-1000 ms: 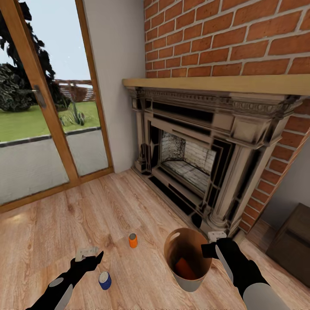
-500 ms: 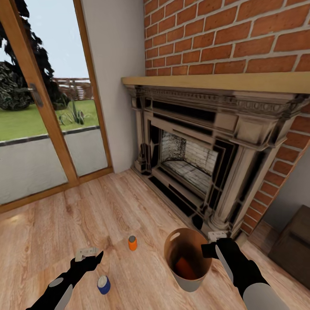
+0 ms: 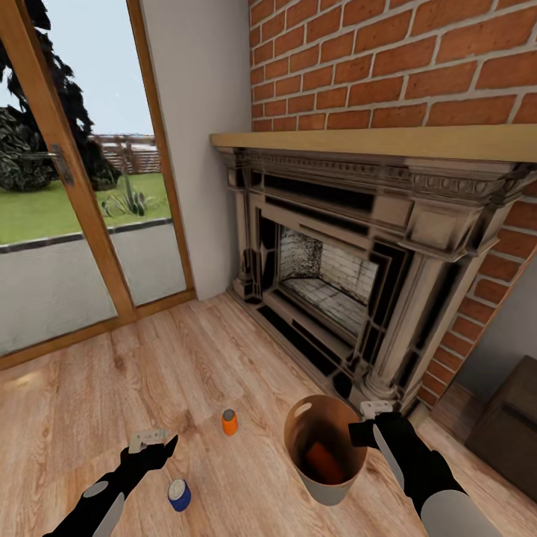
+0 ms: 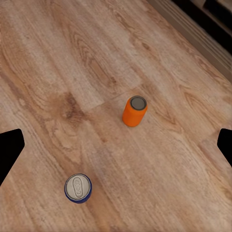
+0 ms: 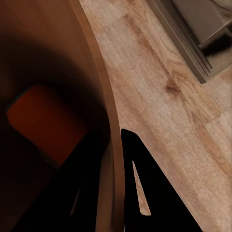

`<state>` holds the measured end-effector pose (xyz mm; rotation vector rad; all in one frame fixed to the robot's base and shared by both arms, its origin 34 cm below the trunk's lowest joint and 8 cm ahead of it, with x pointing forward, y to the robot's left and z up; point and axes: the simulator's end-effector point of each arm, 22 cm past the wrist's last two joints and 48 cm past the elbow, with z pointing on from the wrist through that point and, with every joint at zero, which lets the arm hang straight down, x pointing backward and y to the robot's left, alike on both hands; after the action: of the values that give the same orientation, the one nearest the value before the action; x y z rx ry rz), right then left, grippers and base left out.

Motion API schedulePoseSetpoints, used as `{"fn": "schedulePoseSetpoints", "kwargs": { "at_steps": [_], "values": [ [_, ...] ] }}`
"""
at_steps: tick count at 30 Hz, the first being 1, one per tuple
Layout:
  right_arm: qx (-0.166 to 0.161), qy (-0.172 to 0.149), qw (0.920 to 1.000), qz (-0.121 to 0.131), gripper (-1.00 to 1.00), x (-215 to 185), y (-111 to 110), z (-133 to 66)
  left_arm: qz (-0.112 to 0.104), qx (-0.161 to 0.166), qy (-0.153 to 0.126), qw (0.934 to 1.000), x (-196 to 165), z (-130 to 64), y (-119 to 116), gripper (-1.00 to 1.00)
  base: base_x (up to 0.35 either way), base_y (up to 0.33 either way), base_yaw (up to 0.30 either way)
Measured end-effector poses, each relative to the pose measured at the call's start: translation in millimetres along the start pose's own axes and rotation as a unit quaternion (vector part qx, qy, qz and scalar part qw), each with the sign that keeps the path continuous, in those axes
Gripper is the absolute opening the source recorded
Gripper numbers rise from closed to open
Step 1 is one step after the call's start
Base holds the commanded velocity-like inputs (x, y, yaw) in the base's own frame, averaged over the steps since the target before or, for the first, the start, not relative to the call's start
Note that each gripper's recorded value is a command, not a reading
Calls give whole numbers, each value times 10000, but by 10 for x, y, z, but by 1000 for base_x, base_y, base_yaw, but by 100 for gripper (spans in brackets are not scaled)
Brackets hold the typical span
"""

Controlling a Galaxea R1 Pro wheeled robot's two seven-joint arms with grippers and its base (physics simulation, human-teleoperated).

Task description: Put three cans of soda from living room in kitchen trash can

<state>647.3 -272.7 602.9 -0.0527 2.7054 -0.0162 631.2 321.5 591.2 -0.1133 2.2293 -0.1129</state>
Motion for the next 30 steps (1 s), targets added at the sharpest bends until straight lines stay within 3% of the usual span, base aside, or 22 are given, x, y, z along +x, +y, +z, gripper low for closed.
{"fn": "schedulePoseSetpoints", "kwargs": {
  "at_steps": [20, 26, 30],
  "values": [
    [-98, -470, 9988, -39, -100, -250, 179, 138, 0, 1, -4, 10000, 304, 198, 45, 100, 0, 0, 0],
    [-88, -185, 9998, -30, -100, -229, 175, 162, 0, 0, -4, 10000, 400, 258, 60, 100, 0, 0, 0],
    [-91, -366, 9993, -26, -100, -429, 179, 48, 0, 1, -6, 10000, 465, 298, 69, 100, 0, 0, 0]
  ]
}}
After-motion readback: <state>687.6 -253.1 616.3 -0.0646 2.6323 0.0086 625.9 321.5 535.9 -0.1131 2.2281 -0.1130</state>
